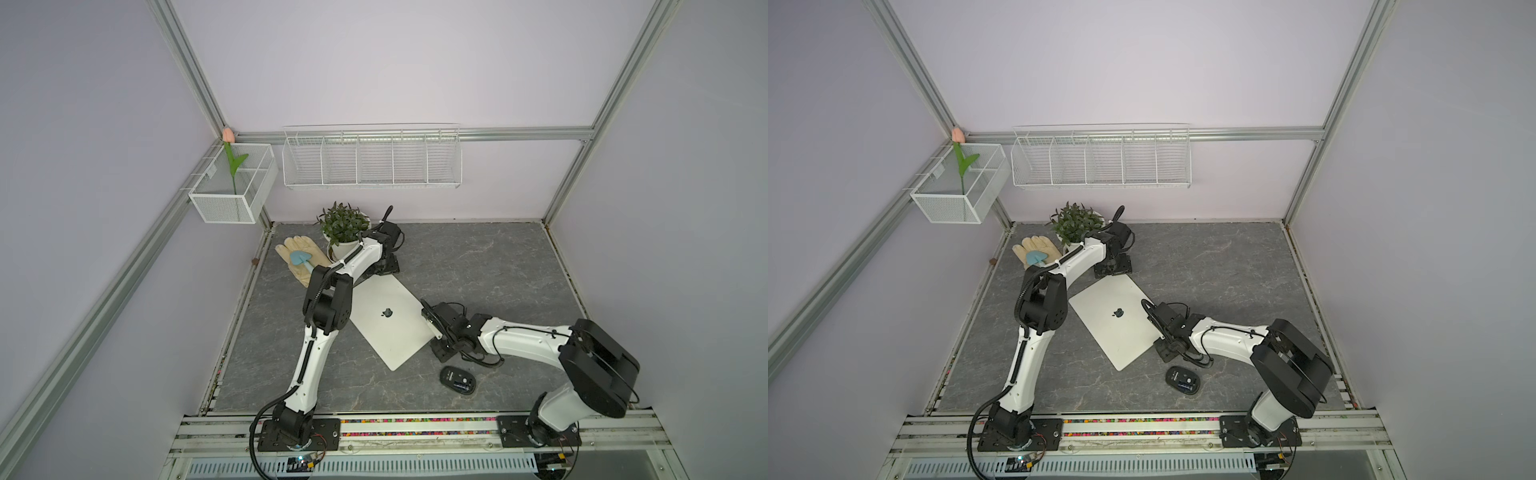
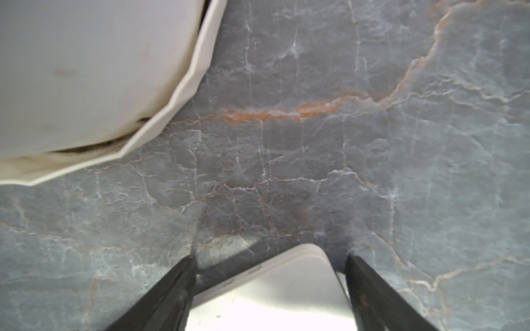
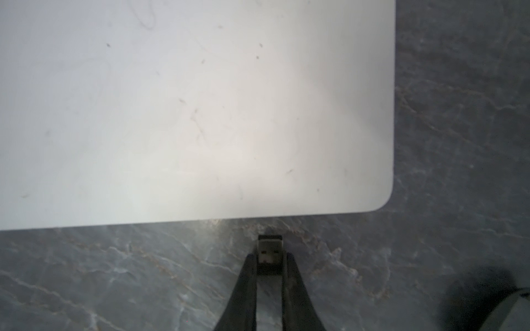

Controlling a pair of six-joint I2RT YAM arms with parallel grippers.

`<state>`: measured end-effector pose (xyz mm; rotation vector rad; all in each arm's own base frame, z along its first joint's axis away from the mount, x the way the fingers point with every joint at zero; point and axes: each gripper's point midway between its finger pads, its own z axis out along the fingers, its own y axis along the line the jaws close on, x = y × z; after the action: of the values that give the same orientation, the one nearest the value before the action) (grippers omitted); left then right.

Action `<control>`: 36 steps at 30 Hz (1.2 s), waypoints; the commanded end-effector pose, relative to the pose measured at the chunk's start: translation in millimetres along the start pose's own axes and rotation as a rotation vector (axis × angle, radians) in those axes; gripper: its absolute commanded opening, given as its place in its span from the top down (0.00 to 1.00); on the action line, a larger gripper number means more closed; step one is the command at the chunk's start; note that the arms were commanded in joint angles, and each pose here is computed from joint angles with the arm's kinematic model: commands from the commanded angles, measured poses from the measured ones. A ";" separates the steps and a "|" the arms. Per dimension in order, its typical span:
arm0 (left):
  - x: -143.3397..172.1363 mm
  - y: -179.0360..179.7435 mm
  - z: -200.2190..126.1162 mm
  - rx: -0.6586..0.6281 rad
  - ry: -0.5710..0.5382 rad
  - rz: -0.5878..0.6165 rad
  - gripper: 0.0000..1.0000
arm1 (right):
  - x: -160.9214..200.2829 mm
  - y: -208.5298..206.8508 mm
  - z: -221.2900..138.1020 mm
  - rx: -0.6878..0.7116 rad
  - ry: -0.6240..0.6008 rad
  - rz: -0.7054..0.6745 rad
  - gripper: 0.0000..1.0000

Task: Insert the wireless mouse receiver into the laptop
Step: Insert the USB plug into the USB port.

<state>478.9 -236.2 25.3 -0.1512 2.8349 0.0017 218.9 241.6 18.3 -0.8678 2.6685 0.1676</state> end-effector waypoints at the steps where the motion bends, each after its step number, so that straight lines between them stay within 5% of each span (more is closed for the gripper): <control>1: 32.9 16.8 7.3 -0.068 0.116 0.026 0.17 | 31.0 -9.6 12.5 0.056 0.141 -0.018 0.85; 15: 30.9 17.6 5.0 -0.072 0.106 0.031 0.17 | 21.6 -14.1 20.5 0.081 0.149 -0.048 0.86; 36: 35.0 18.2 10.5 -0.071 0.119 0.056 0.17 | -3.0 2.1 14.0 -0.052 -0.027 -0.159 0.87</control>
<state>478.9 -235.7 25.0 -0.1433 2.8304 0.0031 228.8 247.4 18.5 -1.0207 2.5780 0.1774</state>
